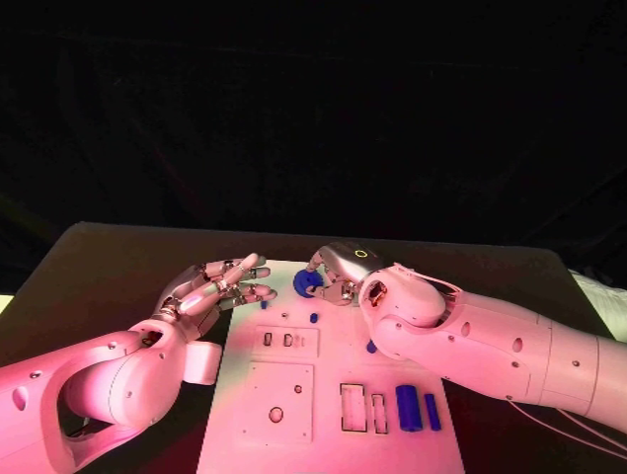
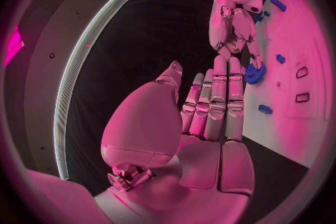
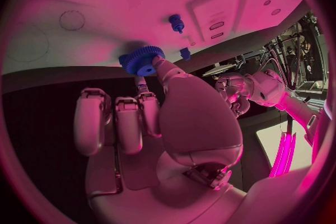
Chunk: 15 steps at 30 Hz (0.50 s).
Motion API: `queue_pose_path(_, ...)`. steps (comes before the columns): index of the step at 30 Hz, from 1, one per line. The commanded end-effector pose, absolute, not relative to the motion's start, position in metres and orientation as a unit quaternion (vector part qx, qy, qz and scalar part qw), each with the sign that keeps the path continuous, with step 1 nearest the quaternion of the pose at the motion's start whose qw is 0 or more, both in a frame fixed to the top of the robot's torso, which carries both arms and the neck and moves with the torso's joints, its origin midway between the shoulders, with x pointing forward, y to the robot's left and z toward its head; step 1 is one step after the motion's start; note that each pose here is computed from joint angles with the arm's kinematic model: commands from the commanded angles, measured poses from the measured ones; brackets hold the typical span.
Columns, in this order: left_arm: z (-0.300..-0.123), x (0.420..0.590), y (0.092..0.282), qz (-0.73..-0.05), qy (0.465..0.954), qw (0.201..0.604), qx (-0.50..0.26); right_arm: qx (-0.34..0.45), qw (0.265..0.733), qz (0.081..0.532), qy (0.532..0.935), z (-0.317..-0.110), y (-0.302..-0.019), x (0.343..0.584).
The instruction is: Assemble the parts on the task board
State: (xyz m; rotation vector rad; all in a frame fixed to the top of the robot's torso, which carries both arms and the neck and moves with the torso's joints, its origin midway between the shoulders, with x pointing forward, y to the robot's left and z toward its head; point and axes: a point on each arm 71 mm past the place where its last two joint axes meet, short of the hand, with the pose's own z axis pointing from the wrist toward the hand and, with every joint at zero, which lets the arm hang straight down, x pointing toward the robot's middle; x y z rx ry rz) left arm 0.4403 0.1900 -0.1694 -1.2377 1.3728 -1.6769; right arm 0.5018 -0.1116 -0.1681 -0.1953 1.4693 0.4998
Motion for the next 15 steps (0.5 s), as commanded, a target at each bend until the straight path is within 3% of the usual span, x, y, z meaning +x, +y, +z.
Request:
queue_pose_path(1,-0.1684,0.4402,0.1887,-0.645,0.52,0.309,-0.466,-0.099,0.698,0.214,0.676,-0.1751,-0.1127,0.5012)
queue_pose_path(15,-0.1694,0.4422,0.1908,-0.643,0.521,0.311,-0.467,-0.092,0.701,0.217,0.673,-0.177,-0.1105,0.5002)
